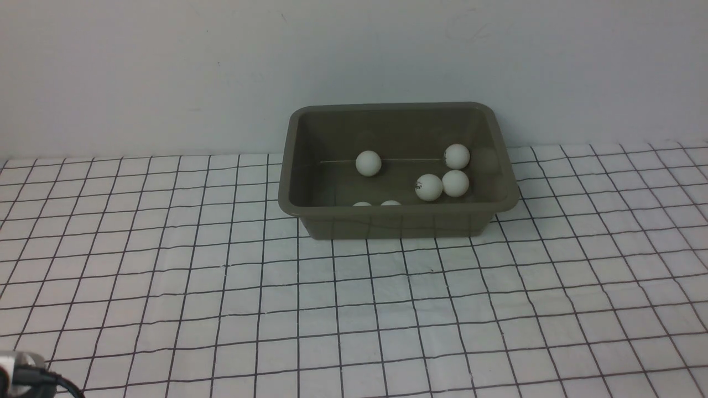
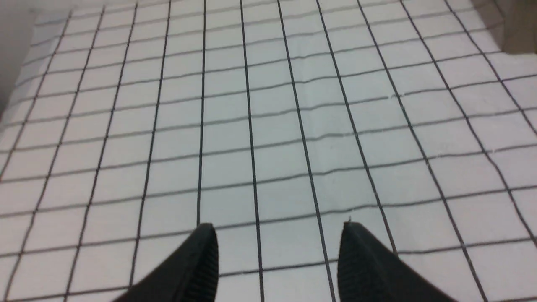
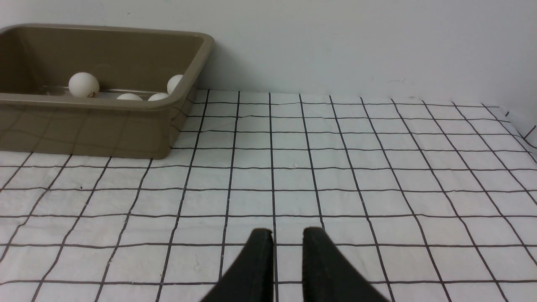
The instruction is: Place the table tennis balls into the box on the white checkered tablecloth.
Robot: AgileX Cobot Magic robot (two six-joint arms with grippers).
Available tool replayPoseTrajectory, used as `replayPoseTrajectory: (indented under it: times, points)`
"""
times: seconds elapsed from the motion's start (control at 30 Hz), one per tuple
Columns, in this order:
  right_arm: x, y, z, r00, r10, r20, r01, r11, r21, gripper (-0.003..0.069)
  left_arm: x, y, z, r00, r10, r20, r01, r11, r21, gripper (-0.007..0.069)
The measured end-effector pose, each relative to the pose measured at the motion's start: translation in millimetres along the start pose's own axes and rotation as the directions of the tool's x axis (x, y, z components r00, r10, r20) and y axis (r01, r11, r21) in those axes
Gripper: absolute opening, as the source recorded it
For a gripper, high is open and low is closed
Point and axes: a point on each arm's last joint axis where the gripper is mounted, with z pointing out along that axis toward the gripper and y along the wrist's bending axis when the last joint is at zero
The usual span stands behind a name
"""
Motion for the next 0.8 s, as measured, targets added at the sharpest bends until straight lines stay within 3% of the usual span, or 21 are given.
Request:
replayPoseTrajectory:
  times: [0.2,0.53,0.8]
  points:
    - [0.0,0.0,0.0,1.000,0.000,0.000,0.000,1.000,0.000,0.0097,23.4,-1.7,-0.6,0.999,-0.015,0.033,0.015,1.000,-0.003,0.0352]
    - [0.0,0.0,0.0,1.000,0.000,0.000,0.000,1.000,0.000,0.0097,22.1,-2.8,-16.3,0.976,-0.005,0.216,0.008,1.000,-0.014,0.0352]
    - [0.0,0.0,0.0,1.000,0.000,0.000,0.000,1.000,0.000,0.0097,32.6,-4.5,-17.2,0.976,-0.004,0.216,0.006,1.000,-0.005,0.0352]
